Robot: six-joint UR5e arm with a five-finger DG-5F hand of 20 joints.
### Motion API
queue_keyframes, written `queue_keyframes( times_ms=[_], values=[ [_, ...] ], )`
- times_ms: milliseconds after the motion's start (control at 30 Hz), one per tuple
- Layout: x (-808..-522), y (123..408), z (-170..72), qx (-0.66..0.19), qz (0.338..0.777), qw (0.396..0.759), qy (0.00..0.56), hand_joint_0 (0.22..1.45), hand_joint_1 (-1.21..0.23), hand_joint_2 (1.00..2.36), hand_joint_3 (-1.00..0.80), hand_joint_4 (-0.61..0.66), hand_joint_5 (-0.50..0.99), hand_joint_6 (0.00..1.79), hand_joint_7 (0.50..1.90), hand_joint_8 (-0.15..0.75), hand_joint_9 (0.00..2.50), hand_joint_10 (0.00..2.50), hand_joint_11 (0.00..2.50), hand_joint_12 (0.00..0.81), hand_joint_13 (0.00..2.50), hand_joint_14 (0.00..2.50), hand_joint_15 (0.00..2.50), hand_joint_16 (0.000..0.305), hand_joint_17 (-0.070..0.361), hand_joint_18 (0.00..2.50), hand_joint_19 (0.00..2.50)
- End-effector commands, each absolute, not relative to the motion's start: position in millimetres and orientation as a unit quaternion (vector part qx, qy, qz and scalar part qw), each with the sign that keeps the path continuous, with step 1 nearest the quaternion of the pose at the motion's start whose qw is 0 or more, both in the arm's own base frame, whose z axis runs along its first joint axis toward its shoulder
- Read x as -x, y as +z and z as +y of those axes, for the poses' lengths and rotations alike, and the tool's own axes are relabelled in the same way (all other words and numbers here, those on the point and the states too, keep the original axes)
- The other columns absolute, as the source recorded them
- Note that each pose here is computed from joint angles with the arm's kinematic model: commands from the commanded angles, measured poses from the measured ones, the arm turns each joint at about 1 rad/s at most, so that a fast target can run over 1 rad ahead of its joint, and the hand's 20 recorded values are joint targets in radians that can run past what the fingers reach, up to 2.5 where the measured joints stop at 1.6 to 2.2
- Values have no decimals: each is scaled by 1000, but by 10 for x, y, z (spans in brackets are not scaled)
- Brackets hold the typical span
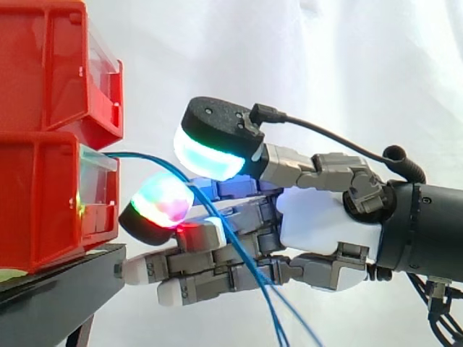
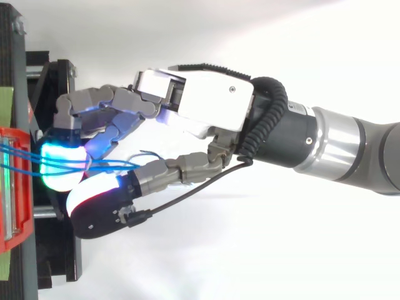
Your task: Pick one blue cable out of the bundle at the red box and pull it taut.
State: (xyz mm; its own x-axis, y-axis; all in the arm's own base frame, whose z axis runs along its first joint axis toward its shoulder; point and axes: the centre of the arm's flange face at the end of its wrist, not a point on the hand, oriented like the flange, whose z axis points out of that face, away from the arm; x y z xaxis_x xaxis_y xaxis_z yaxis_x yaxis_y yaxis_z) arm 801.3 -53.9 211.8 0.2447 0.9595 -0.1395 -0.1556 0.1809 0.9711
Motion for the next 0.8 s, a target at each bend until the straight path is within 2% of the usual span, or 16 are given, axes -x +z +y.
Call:
queue_keyframes(
  times_ms=[0,367,767],
  values=[
    [-7995,2095,-554,-468,440,631,435,551,-679,1012,-319,260,-98,531,1296,348,925,7,1430,438,508,8,289,62,139,470,351],
    [-7994,2094,-577,-465,443,630,437,580,-670,1015,-264,252,-84,503,1360,352,919,14,1239,431,513,8,277,60,136,475,346],
    [-7990,2130,-602,-469,437,627,443,612,-692,1020,-179,240,-81,501,1370,350,909,16,1187,426,526,8,272,59,134,502,342]
  ],
)
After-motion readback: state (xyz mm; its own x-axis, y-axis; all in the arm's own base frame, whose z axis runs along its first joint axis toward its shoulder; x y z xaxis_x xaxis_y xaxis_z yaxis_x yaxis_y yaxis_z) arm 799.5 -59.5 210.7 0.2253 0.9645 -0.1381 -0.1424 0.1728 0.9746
